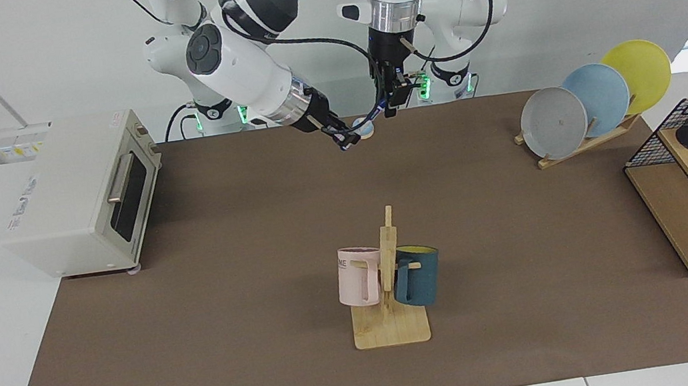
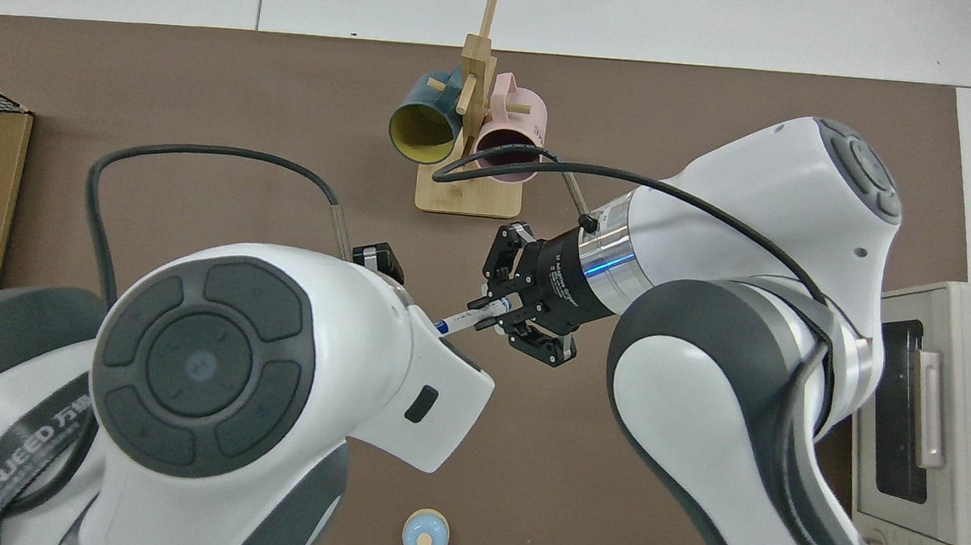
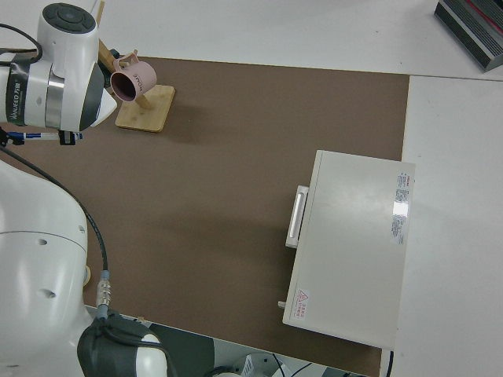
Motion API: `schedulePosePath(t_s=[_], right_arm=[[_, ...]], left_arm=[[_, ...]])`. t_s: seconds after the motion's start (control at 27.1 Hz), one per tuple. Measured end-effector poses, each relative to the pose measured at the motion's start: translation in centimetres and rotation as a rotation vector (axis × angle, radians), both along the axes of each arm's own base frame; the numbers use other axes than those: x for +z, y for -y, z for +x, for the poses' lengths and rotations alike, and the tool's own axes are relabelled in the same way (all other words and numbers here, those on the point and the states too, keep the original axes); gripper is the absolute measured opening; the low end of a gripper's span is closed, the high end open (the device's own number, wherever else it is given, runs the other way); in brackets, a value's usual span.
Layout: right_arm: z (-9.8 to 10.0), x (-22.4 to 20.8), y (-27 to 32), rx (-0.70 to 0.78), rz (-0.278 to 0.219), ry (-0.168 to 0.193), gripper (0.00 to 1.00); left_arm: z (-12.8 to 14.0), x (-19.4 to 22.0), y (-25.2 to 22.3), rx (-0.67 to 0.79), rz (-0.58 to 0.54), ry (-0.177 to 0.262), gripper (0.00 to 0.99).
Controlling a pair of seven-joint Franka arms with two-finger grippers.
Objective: Put markers into pen holder
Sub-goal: 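Pull the marker away with the left gripper while the right gripper retracts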
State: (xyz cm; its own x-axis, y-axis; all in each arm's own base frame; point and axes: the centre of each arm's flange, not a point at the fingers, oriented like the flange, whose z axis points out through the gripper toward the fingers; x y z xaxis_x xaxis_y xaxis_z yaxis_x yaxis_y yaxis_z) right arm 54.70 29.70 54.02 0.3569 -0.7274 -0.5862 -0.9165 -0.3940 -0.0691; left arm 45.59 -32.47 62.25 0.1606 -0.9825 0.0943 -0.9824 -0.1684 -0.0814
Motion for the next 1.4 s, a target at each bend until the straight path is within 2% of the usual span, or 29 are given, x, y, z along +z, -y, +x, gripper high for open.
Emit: schedulePosePath(t_s=[0.07, 0.26, 0.55, 0.63, 0.7, 0.74, 0.77, 0.81, 0.88, 0.92, 0.96, 1.0, 1.14, 1.4], right_arm=[[0.0, 0.0, 0.0, -0.001, 0.0, 0.001, 0.16], [0.1, 0.0, 0.1, -0.01, 0.0, 0.001, 0.16], [0.0, -0.1, -0.2, -0.015, 0.001, -0.004, 0.16], [-0.2, -0.2, -0.4, -0.004, -0.002, -0.011, 0.19], [-0.2, -0.4, -0.2, 0.013, -0.02, -0.003, 0.34], [-0.2, -0.5, -0.1, 0.021, -0.035, 0.005, 0.37], [-0.2, -0.5, 0.2, 0.038, -0.057, 0.015, 0.47], [-0.3, -0.6, 0.4, 0.055, -0.075, 0.023, 0.5], [-0.4, -0.4, 0.8, 0.086, -0.099, 0.044, 0.6], [-0.5, -0.2, 1.0, 0.104, -0.106, 0.059, 0.7], [-0.6, 0.1, 1.4, 0.127, -0.116, 0.076, 0.75], [-0.6, 0.4, 1.9, 0.151, -0.126, 0.095, 0.83], [-0.3, 1.5, 4.9, 0.283, -0.193, 0.195, 1.0], [0.7, 2.2, 11.0, 0.578, -0.333, 0.336, 1.0]], left_arm=[[0.0, 0.0, 0.0, -0.001, 0.0, -0.001, 0.427], [-0.3, 0.1, 0.1, -0.001, 0.003, -0.007, 0.185], [-0.2, 0.0, -0.3, 0.008, 0.004, -0.016, 0.181], [0.2, 0.0, -0.9, 0.018, 0.012, -0.02, 0.181], [0.8, -0.3, -2.4, 0.035, 0.029, -0.044, 0.181], [1.1, -0.4, -3.1, 0.045, 0.036, -0.053, 0.181], [1.5, -0.5, -4.0, 0.061, 0.044, -0.057, 0.181], [2.0, -0.5, -4.9, 0.08, 0.051, -0.06, 0.181], [3.0, -0.6, -7.0, 0.115, 0.059, -0.068, 0.181], [3.6, -0.6, -8.3, 0.13, 0.062, -0.072, 0.181], [4.3, -0.6, -9.8, 0.139, 0.064, -0.076, 0.181], [4.9, -0.7, -11.2, 0.143, 0.065, -0.078, 0.181], [7.0, -0.6, -17.4, 0.153, 0.077, -0.075, 0.181], [9.2, -0.4, -27.5, 0.091, 0.193, -0.038, 0.181]])
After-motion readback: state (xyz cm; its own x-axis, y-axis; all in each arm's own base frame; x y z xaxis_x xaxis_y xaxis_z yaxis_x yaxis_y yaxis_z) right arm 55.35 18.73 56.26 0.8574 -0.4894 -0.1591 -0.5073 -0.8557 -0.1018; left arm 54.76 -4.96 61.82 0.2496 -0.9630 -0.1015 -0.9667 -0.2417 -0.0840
